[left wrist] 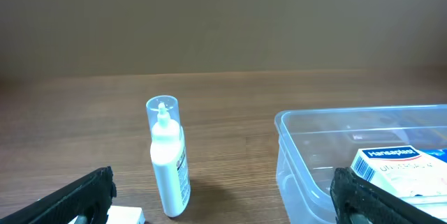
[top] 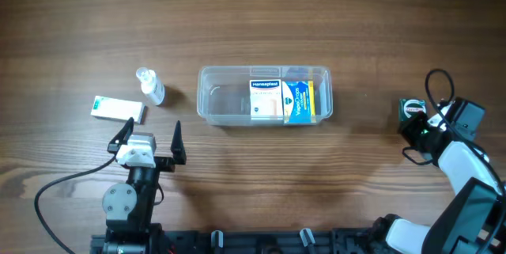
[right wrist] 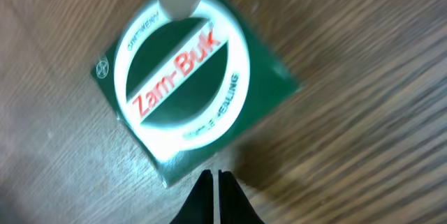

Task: Pack container
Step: 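Lower the right gripper and grasp the green Zam-Buk tin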

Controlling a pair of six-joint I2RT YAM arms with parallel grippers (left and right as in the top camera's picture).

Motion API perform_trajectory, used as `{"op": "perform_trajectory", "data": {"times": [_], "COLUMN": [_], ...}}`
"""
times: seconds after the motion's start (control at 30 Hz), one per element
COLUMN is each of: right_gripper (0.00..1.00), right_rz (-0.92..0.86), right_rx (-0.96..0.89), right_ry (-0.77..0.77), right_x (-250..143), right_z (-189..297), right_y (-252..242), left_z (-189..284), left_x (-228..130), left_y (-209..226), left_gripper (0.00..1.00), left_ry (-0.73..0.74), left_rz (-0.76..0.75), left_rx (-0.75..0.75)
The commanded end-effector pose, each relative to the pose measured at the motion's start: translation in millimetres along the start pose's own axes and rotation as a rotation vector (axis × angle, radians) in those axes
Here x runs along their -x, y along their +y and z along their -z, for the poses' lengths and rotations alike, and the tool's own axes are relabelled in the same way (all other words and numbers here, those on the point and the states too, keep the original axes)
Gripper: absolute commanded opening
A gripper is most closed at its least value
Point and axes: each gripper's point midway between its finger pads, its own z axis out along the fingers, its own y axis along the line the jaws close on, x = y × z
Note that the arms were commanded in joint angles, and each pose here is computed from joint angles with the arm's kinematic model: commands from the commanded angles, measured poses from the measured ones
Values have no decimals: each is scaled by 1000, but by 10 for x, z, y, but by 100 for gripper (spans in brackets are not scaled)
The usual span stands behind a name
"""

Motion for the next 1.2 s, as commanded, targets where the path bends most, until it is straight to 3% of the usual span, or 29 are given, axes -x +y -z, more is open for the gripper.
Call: {"op": "perform_trajectory", "data": {"times": [0.0, 0.17, 0.33, 0.43, 0.5, 0.6, 0.77, 0.93, 1.17], "right_gripper": [4, 4, 17, 38, 68, 92, 100, 100, 100], "right_rz": [43, 92, 250, 417, 476, 531, 554, 594, 534], "right_rx": [50, -31, -47, -38, -89, -146, -259, -264, -236], "right_ry": [12, 16, -31, -22, -54, -100, -154, -6, 63], "right_x": [118, 359, 534, 479, 543, 661, 862, 690, 646], "right_z": [185, 629, 760, 752, 749, 760, 706, 276, -46], "right_y": [199, 313, 533, 679, 668, 626, 484, 331, 148], "left_z": [-2, -2, -2, -2, -2, -2, -2, -2, -2], "left_x": [-19, -19, -19, -18, -18, -19, -18, -18, -18], "left_y": [-31, -31, -31, -31, -31, -31, -31, -31, -31], "left_gripper": [100, 100, 100, 100, 100, 100, 100, 100, 100], "left_ry": [-1, -1, -1, -1, -1, -1, -1, -1, -1], "left_rz": [-19, -19, -19, -19, -19, -19, -19, -19, -19], "left_rx": [-16, -16, -16, -16, -16, -16, -16, -16, -16]}}
